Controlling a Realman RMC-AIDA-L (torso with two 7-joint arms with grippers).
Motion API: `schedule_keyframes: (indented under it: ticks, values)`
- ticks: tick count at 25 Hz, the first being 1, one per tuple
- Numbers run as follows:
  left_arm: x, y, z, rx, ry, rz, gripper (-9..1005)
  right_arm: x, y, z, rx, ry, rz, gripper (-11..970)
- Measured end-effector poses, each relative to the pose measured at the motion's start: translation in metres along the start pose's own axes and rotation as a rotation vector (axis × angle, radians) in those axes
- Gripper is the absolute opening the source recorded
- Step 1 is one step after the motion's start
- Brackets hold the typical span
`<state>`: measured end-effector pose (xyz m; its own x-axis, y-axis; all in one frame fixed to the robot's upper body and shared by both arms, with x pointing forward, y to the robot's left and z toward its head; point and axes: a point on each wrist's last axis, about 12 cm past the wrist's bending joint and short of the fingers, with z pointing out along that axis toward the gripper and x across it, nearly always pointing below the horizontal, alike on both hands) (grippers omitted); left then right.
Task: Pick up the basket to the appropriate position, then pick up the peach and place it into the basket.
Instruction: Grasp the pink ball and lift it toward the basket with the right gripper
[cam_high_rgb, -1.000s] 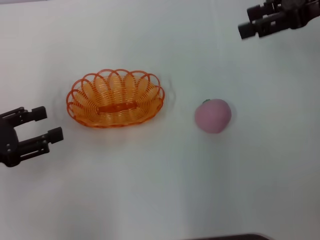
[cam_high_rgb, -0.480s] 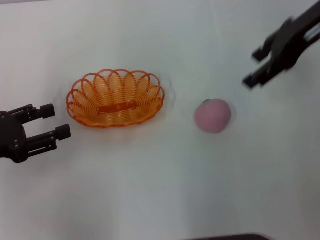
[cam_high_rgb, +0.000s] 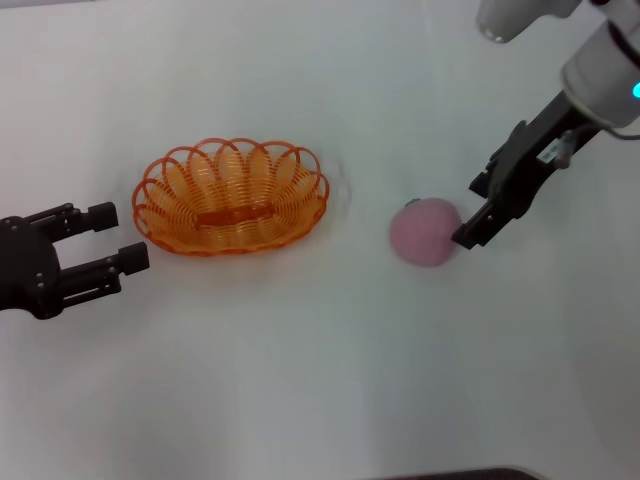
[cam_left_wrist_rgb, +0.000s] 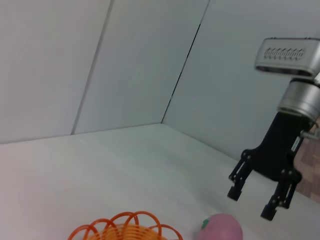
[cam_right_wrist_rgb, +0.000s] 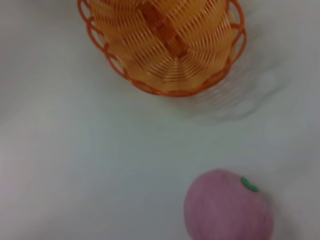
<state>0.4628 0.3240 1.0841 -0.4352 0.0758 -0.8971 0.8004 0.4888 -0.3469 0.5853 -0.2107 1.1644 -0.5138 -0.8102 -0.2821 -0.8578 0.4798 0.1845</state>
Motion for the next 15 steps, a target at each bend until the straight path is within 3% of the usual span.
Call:
schedule_keyframes:
  ticks: [7,15]
  values:
    - [0.001,0.000,0.003,0.007,-0.005,-0.012,735,-0.007,0.000,0.020,-0.013,-0.030,-0.010,759]
    - [-0.001,0.001,0.006,0.020,-0.003,-0.007,734,-0.010,-0.003,0.033,0.011,-0.031,-0.022,619]
